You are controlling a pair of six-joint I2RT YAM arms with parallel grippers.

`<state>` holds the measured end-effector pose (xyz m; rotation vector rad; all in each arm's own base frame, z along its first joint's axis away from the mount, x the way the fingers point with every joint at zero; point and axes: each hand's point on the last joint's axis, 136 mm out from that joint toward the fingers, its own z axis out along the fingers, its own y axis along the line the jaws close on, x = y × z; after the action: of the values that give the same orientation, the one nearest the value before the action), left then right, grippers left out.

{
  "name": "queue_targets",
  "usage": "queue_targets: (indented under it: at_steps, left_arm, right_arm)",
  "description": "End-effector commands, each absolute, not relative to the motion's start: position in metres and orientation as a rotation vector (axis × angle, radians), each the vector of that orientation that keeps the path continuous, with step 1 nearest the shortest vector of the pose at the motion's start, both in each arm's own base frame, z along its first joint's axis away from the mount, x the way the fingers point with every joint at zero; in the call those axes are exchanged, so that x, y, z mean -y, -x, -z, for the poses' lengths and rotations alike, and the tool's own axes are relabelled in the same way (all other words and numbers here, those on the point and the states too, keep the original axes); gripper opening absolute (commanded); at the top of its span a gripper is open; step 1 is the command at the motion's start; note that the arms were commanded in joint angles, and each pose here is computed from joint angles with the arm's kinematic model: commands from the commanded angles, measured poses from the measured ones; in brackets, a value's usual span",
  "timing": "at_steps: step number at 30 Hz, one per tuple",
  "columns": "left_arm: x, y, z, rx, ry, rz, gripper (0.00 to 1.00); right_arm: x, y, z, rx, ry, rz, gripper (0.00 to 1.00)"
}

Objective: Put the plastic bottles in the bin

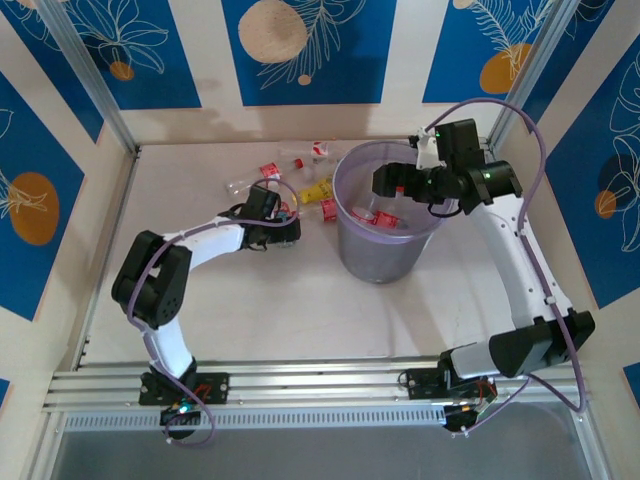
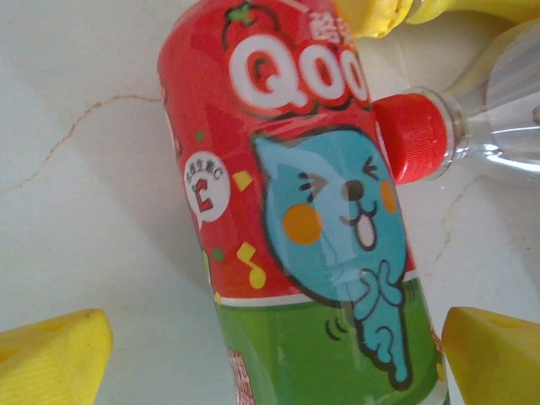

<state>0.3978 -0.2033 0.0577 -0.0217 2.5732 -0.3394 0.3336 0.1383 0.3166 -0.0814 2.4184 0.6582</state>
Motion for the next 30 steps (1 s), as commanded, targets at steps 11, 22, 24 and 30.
queue_targets:
  at_steps: [11, 22, 24, 30]
  left_arm:
    - [0.201, -0.391, -0.033, -2.639, 0.029, 0.312, 0.8]
    - [0.197, -0.387, -0.033, -2.627, 0.037, 0.306, 0.57]
    - [0.196, -0.387, -0.037, -2.617, 0.039, 0.31, 0.53]
    - [0.192, -0.385, -0.054, -2.582, 0.026, 0.306, 0.51]
  right_arm:
    - [-0.152, -0.317, -0.344, -2.297, 0.098, -0.86, 0.95]
    - [-0.154, -0.311, -0.348, -2.276, 0.099, -0.904, 0.95]
    - [-0.156, -0.311, -0.351, -2.266, 0.101, -0.92, 0.95]
    - [-0.158, -0.311, -0.354, -2.255, 0.117, -0.938, 0.95]
